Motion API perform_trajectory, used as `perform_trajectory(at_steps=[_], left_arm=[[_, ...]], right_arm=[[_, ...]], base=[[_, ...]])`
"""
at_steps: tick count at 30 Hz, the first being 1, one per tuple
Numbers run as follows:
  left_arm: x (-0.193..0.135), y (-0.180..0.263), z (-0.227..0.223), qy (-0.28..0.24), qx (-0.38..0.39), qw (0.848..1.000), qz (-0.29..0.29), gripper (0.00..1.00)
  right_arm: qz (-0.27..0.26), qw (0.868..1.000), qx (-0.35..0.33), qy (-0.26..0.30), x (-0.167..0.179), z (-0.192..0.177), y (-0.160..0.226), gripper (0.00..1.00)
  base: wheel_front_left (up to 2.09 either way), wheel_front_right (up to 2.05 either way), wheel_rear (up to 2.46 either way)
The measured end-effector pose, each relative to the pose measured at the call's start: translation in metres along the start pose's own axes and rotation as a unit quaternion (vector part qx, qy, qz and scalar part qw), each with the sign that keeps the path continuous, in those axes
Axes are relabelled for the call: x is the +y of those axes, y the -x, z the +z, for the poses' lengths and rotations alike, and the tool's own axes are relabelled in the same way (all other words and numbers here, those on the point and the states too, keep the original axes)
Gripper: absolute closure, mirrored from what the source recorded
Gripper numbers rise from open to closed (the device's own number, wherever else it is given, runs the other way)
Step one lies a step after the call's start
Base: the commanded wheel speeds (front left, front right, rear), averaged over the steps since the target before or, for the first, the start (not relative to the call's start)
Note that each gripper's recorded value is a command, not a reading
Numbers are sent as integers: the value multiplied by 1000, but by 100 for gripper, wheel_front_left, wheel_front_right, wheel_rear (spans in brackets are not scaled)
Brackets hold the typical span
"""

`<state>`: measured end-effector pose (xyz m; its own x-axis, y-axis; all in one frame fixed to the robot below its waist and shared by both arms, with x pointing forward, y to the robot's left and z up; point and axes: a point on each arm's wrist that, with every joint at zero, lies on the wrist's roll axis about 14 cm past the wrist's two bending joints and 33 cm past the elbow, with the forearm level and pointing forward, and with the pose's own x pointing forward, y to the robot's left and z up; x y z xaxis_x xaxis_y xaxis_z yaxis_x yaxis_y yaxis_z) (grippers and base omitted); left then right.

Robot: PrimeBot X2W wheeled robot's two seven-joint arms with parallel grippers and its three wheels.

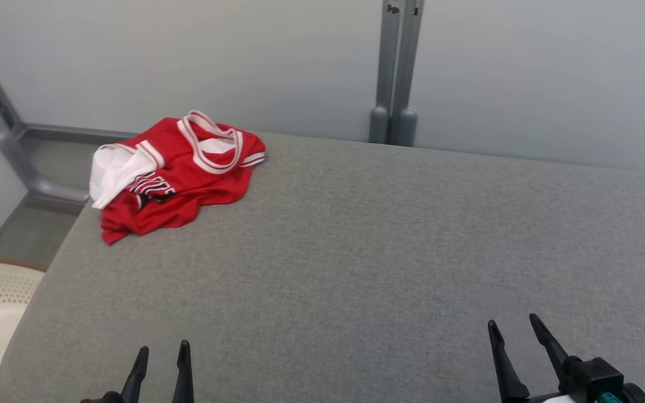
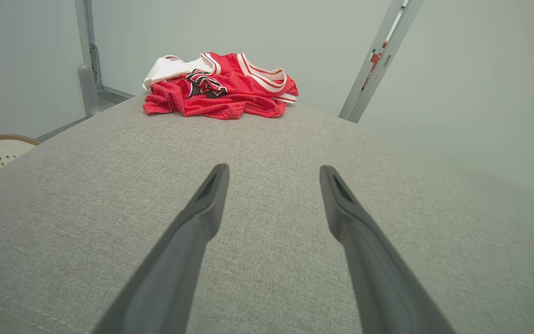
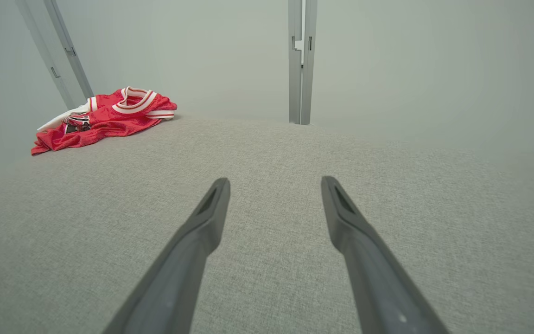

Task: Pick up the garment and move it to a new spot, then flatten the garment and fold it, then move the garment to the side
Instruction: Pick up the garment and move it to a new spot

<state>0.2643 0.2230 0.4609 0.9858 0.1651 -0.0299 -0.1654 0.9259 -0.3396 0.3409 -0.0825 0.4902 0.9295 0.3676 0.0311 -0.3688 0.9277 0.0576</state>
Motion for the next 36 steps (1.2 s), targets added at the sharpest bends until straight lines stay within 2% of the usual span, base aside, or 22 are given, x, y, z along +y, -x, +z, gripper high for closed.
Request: perform_trajectory(at_steps=[9,13,17,20,25,31,36], left_arm=[[35,28,11,3,-26,998,63,0],[36,29,16,2,-34,997,63,0],[26,10,28,-3,-44,998,37,0],[22,-14,45,-12,-60,998,21,0],[6,-83,78,-9,-82,997,-8,0],[3,-175,84,-28,-27,999,-24,0],[20,-235,56,-49,41,998,-8,0]], right_arm=[[83,997,2,-3,48,0,-26,0],[91,996,2,-3,53,0,-28,0],[89,996,2,-3,51,0,-32,0],[93,996,-11,4,51,6,-43,0],[121,990,-68,27,54,37,-84,0],[140,984,-111,17,54,49,-130,0],[162,981,-105,1,56,26,-153,0]], base=[[0,0,0],[0,0,0],[0,0,0],[0,0,0],[0,0,0],[0,0,0],[0,0,0]])
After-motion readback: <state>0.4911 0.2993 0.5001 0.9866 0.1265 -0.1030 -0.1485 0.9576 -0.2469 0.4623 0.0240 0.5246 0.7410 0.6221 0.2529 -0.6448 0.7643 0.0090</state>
